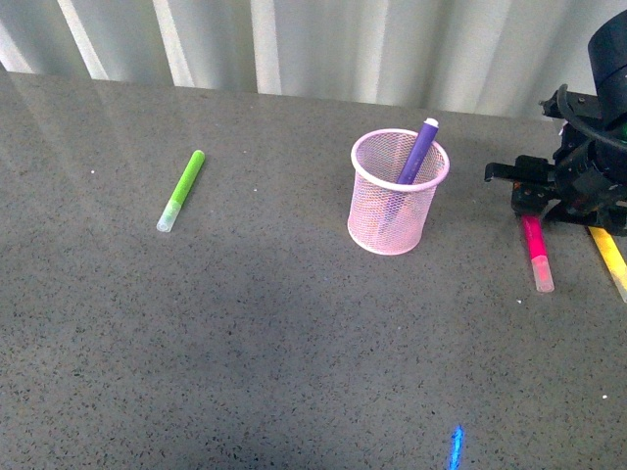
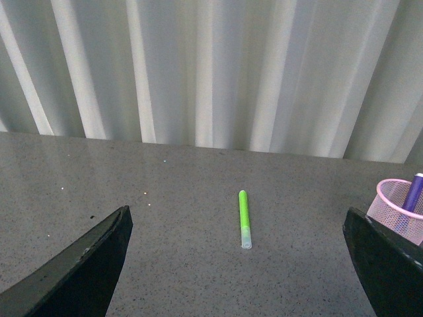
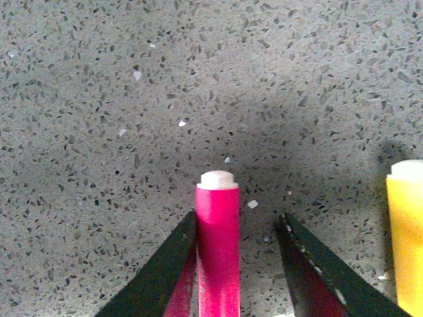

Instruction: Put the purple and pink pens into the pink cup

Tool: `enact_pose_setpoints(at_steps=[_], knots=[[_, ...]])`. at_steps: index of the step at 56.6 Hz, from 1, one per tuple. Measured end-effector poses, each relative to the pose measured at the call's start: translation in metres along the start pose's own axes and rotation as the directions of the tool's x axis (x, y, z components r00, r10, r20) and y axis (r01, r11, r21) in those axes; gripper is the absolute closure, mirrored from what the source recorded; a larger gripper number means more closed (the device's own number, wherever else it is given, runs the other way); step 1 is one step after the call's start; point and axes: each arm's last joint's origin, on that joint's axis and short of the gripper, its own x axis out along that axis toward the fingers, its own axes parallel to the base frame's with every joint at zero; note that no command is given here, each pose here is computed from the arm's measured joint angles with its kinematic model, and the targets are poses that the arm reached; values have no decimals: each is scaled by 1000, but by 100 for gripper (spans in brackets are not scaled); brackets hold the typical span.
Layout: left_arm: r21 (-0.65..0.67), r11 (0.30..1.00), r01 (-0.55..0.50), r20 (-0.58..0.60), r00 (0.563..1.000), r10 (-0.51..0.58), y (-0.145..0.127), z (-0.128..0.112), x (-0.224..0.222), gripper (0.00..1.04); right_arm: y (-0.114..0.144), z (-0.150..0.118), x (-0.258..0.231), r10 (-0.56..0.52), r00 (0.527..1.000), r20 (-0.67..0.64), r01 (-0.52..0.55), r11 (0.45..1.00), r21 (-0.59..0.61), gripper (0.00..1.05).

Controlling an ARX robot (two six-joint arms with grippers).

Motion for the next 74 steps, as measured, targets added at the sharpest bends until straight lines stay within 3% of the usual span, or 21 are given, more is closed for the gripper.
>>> enact_pose_setpoints(at_steps=[11,29,35,39,43,45,46,50,57,61,66,74], knots=[[0,1000,0,0,1000,0,0,0,0,7,-7,2,0,17,1000,-1,-17,1000,24,92],[0,1000,0,0,1000,0,0,0,0,7,-14,4,-6,37,999,33,-39,997,63,93],[0,1000,0,0,1000,0,0,0,0,7,-16,11,-19,34,988,152,-46,996,77,93],[0,1000,0,0,1000,0,0,0,0,7,-15,22,-38,44,956,290,-69,995,75,93],[0,1000,0,0,1000,0,0,0,0,7,-11,41,-72,100,884,457,-138,989,51,93],[0,1000,0,0,1000,0,0,0,0,7,-5,53,-101,154,801,578,-191,982,3,93],[0,1000,0,0,1000,0,0,0,0,7,-3,54,-107,168,781,602,-201,980,-13,93],[0,1000,0,0,1000,0,0,0,0,7,9,61,-148,278,624,731,-261,955,-140,93],[0,1000,0,0,1000,0,0,0,0,7,31,54,-191,453,398,798,-276,889,-366,93],[0,1000,0,0,1000,0,0,0,0,7,44,43,-202,552,309,775,-275,832,-482,93],[0,1000,0,0,1000,0,0,0,0,7,58,26,-202,656,260,709,-288,753,-591,93],[0,1000,0,0,1000,0,0,0,0,7,69,6,-179,718,289,633,-327,695,-640,93]])
